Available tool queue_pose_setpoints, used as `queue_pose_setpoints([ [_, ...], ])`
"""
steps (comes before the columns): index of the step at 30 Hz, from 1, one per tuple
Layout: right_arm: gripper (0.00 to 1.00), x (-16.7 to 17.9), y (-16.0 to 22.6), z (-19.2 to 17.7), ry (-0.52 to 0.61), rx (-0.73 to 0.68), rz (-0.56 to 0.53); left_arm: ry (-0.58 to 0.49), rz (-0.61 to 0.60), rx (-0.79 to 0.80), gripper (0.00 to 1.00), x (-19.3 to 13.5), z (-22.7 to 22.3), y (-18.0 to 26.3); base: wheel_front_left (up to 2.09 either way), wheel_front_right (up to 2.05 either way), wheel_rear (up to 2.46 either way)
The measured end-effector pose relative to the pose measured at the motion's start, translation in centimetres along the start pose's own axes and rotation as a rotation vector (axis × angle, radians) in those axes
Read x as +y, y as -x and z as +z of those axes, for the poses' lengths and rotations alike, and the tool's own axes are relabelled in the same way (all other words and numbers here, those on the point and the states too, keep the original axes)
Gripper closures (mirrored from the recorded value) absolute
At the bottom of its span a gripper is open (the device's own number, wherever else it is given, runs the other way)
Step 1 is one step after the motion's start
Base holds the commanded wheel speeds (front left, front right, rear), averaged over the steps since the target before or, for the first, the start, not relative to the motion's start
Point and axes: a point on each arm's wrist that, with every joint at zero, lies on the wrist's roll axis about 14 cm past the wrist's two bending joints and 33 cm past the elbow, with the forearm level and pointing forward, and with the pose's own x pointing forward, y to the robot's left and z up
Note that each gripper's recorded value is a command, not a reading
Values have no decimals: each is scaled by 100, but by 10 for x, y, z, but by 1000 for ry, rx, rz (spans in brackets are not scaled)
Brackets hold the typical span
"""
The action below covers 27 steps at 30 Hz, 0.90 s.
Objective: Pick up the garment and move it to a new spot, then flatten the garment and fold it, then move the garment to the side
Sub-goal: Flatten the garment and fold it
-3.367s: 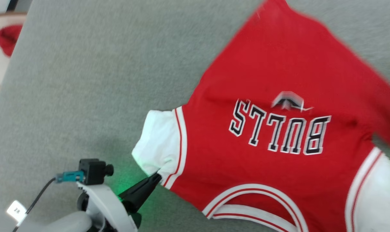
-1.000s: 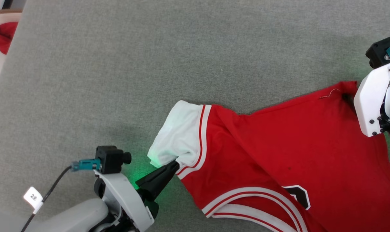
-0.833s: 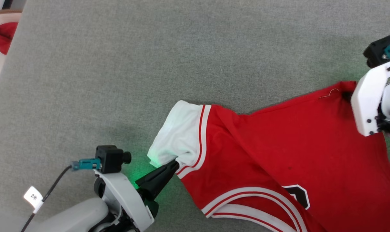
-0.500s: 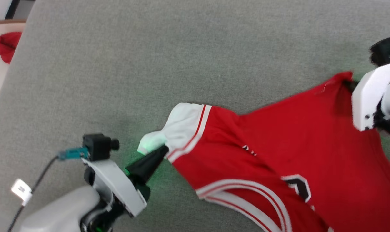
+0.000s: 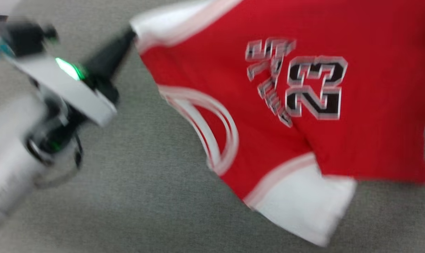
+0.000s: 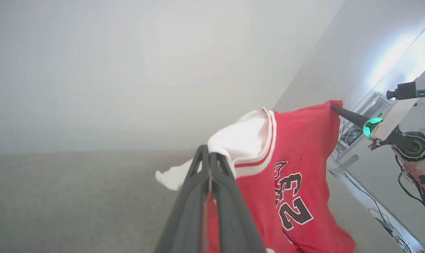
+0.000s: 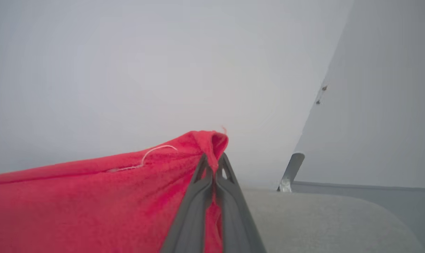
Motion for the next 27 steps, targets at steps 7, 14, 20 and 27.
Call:
queue_pose_setpoints([
  [7,100,-20,-21,73,-44,-224,-89,-66,28,-176,100,19,96,-62,0,0,0],
  [14,100,-31,-40,124,-64,-392,-146,-144,44,-402,100,23,179,-109,0,0,0],
  [20,100,-43,-62,95,-30,-341,-182,-119,50,-361,100,37,149,-136,0,0,0],
  [27,100,-42,-75,29,-10,-201,-169,-19,64,-243,100,55,81,-138,0,0,0],
])
